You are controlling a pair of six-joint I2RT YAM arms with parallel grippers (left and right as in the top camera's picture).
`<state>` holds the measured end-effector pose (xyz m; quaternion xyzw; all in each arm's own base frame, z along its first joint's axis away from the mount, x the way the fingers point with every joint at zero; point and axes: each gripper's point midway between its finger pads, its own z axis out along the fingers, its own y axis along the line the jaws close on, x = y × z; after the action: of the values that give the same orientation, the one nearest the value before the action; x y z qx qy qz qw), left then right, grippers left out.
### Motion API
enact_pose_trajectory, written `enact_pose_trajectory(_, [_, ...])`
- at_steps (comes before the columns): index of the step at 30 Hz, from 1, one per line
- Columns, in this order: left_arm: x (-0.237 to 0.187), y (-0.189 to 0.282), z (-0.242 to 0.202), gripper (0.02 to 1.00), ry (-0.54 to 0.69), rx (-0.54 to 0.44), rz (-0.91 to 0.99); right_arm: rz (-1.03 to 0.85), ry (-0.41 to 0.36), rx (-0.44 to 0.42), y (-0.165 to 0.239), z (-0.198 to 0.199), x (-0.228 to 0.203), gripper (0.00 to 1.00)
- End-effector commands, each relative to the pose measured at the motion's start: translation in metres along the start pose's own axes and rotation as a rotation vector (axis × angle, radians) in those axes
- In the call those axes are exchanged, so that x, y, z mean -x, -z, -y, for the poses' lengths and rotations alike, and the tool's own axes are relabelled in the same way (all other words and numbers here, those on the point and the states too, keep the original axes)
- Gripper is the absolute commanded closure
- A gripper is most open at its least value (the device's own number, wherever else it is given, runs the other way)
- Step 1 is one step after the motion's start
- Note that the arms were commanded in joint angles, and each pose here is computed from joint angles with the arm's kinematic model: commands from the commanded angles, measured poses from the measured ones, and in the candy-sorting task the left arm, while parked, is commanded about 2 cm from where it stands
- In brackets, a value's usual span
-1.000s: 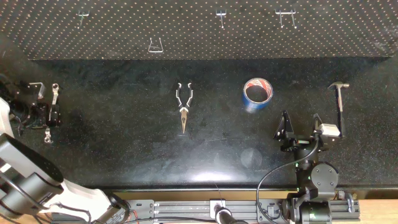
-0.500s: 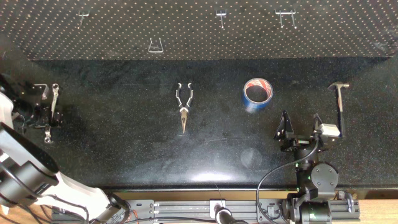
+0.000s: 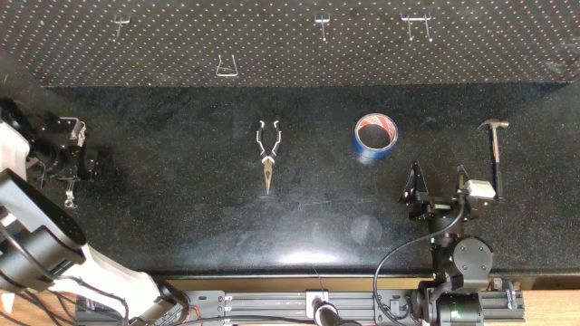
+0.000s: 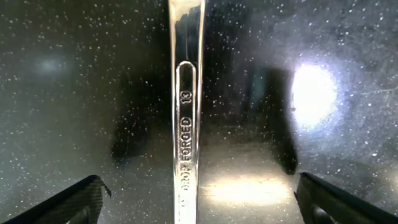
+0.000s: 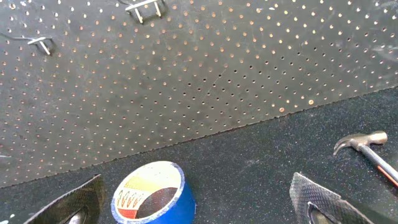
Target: Place Tools Onto Pegboard
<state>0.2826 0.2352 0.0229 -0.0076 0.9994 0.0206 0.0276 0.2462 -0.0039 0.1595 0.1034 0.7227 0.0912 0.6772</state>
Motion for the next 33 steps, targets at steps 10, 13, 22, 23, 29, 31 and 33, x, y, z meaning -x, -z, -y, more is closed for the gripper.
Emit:
enact_pose_trajectory(10, [-0.004,-0.016,-0.001,0.163,0.039,-0.008,-0.033,0.004,-0.016,-0.015,0.0,0.003,0.0,0.027])
enact_pose_trajectory(13, [-0.005,-0.016,-0.002,0.698,0.039,-0.004,-0.036,0.004,-0.016,-0.015,0.0,0.003,-0.001,0.027])
enact_pose_trajectory(22, [-0.004,-0.016,-0.002,0.989,0.04,-0.003,-0.033,0.004,-0.016,-0.015,0.0,0.003,0.0,0.027])
enact_pose_trajectory(23, [-0.004,-0.016,-0.002,0.991,0.04,-0.003,-0.033,0.004,-0.016,-0.015,0.0,0.003,0.0,0.025])
enact_pose_trajectory(29, [0.001,0.0,-0.004,0.989,0.104,0.019,0.008,0.004,-0.016,-0.015,0.0,0.003,0.0,0.025])
enact_pose_trajectory(31, [0.007,0.028,-0.009,0.989,0.115,0.065,0.072,0.004,-0.016,-0.015,0.0,0.003,0.0,0.025])
enact_pose_trajectory(33, [0.012,0.064,-0.013,0.989,0.162,0.119,0.157,0.004,-0.016,-0.015,0.0,0.003,0.0,0.025])
